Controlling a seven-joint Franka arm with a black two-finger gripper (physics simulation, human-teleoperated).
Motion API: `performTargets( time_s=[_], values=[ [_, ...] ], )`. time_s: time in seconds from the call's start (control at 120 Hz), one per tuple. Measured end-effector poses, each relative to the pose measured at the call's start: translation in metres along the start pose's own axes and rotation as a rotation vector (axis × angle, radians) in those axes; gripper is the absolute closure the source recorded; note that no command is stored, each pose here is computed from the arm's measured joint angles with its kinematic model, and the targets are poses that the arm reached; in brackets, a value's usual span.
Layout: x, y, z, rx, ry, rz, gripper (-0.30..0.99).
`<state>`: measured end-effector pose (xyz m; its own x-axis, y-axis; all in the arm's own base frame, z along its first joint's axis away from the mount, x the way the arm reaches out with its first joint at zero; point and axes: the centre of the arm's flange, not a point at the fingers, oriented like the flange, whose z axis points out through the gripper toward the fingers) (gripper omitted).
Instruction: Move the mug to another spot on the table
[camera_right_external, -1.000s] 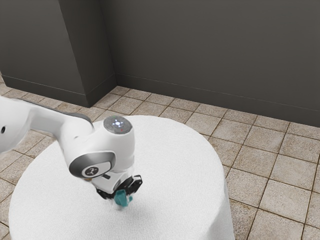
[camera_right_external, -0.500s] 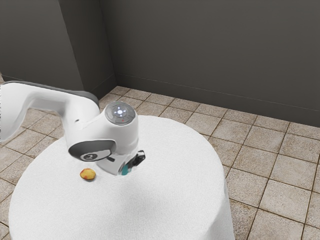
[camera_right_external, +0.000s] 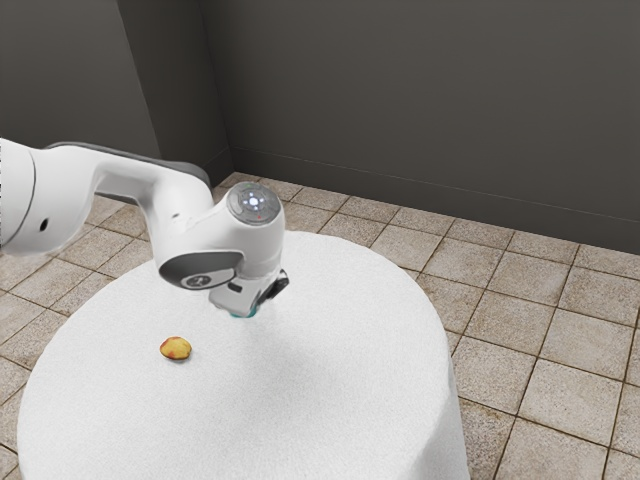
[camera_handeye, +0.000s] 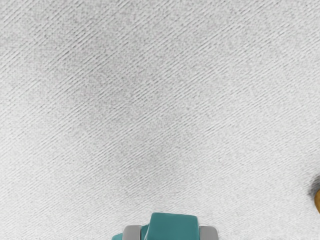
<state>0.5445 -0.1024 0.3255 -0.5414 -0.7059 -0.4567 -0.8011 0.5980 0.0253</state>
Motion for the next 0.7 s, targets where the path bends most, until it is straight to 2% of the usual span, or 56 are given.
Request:
performTargets(
  time_s=[0.333, 0.7],
  values=[
    [0.003, 0.002, 0.050, -0.066, 0.039, -0.023, 0.79],
    [0.008, 0.006, 0.067, -0.091, 0.055, -0.042, 0.77]
  ],
)
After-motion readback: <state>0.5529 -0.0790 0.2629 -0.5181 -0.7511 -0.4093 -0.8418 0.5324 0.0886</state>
